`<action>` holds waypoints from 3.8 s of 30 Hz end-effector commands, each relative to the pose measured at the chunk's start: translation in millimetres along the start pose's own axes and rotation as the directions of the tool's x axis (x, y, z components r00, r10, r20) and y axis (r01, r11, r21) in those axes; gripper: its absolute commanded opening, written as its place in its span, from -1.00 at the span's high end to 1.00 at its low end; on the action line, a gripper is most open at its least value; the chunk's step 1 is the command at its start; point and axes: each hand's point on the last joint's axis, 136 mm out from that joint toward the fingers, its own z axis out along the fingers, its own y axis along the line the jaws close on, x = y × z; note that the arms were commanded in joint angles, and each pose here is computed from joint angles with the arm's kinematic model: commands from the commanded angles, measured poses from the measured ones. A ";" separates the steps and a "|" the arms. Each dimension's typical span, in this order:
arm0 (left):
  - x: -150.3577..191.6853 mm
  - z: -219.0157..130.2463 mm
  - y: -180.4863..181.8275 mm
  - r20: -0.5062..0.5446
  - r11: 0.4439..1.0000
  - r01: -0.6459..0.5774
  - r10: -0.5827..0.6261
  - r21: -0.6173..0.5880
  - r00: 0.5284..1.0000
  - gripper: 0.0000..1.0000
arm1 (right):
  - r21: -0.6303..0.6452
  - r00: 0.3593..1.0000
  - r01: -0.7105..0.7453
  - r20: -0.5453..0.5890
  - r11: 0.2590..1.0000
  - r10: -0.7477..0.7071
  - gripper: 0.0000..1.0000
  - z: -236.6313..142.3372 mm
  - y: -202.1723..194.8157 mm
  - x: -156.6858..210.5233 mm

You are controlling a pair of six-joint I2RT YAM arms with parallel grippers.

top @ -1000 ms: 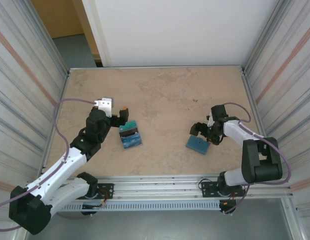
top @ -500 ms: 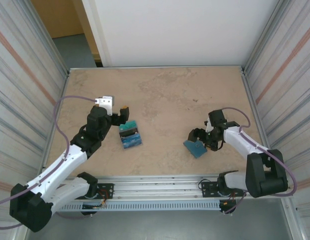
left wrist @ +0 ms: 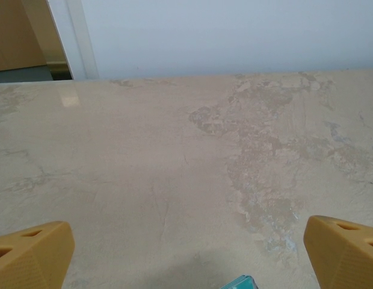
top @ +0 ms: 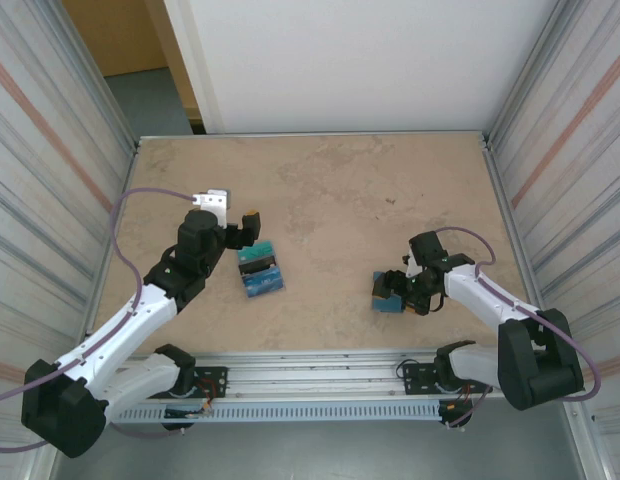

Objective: Take the credit cards out of the card holder

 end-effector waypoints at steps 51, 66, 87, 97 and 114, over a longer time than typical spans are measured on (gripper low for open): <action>-14.1 -0.1 -6.9 0.010 0.999 0.027 -0.027 0.019 1.000 -0.98 | 0.337 0.986 0.152 0.009 0.929 -0.164 -0.80 18.8 -6.4 -18.4; -25.1 -5.1 -5.4 -0.031 0.986 0.165 -0.165 -0.007 0.986 -0.97 | 0.314 0.943 0.274 0.098 0.909 -0.318 -0.15 9.4 14.4 -21.7; -16.4 -1.7 -179.7 -0.320 0.775 0.290 -0.120 0.561 0.940 -0.97 | -0.067 0.643 0.510 0.693 0.858 -0.328 -0.06 -91.6 110.4 -44.8; -11.5 -15.5 -261.7 -0.332 0.599 0.264 0.003 0.756 0.943 -0.97 | -0.093 0.602 0.542 0.736 0.835 -0.309 -0.06 -107.7 125.5 -43.3; 12.8 -4.6 -294.3 -0.448 0.493 0.386 0.009 0.780 0.894 -0.49 | -0.094 0.574 0.589 0.748 0.803 -0.333 -0.06 -111.0 150.0 -42.0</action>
